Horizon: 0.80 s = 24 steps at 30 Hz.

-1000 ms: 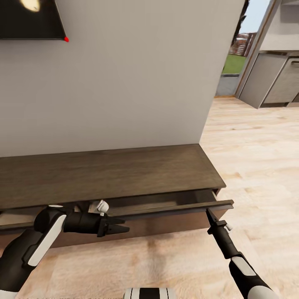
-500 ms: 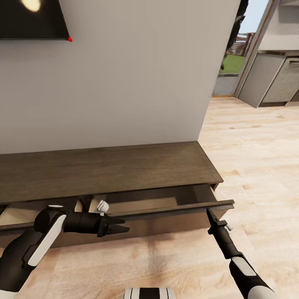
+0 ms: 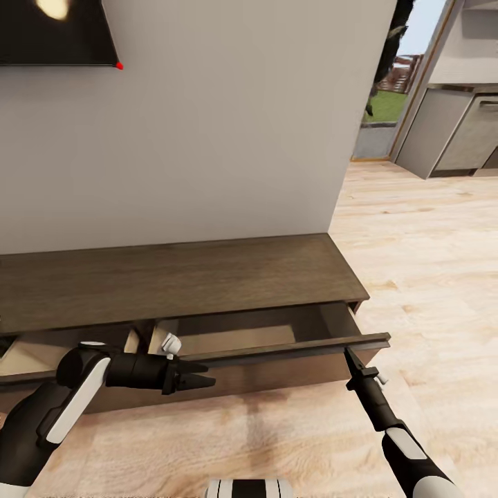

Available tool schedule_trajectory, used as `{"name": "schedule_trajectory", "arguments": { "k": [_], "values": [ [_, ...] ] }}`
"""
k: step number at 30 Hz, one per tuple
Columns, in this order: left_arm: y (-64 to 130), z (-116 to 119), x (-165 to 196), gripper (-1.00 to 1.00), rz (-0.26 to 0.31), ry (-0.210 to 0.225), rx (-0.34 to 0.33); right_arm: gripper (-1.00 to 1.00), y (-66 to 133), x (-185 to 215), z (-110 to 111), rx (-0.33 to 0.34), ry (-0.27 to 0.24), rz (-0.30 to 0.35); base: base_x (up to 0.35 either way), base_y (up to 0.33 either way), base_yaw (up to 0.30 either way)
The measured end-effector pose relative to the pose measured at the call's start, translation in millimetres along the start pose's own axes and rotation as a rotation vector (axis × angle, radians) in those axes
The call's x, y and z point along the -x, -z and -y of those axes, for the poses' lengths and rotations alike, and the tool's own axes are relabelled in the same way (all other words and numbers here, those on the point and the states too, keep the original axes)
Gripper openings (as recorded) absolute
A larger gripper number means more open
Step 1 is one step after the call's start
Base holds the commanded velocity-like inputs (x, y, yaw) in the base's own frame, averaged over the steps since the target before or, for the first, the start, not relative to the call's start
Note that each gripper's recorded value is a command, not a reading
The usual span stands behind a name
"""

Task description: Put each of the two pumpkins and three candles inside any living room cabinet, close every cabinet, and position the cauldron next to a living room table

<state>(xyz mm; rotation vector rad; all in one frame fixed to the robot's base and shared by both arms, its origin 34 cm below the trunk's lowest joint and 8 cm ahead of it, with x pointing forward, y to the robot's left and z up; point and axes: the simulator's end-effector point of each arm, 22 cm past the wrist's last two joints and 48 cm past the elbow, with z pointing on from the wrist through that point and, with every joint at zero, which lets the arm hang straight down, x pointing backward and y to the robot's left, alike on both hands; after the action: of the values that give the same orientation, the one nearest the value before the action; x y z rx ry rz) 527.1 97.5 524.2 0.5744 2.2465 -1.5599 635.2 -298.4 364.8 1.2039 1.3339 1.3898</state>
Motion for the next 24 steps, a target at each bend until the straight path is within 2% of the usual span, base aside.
{"name": "schedule_trajectory", "arguments": {
  "k": [24],
  "values": [
    [-0.5,0.4,0.5,1.00,0.002,-0.003,-0.001,-1.00,0.9,4.0,-0.3,0.002,-0.002,0.013,-0.090,0.000,0.000]
  ]
}}
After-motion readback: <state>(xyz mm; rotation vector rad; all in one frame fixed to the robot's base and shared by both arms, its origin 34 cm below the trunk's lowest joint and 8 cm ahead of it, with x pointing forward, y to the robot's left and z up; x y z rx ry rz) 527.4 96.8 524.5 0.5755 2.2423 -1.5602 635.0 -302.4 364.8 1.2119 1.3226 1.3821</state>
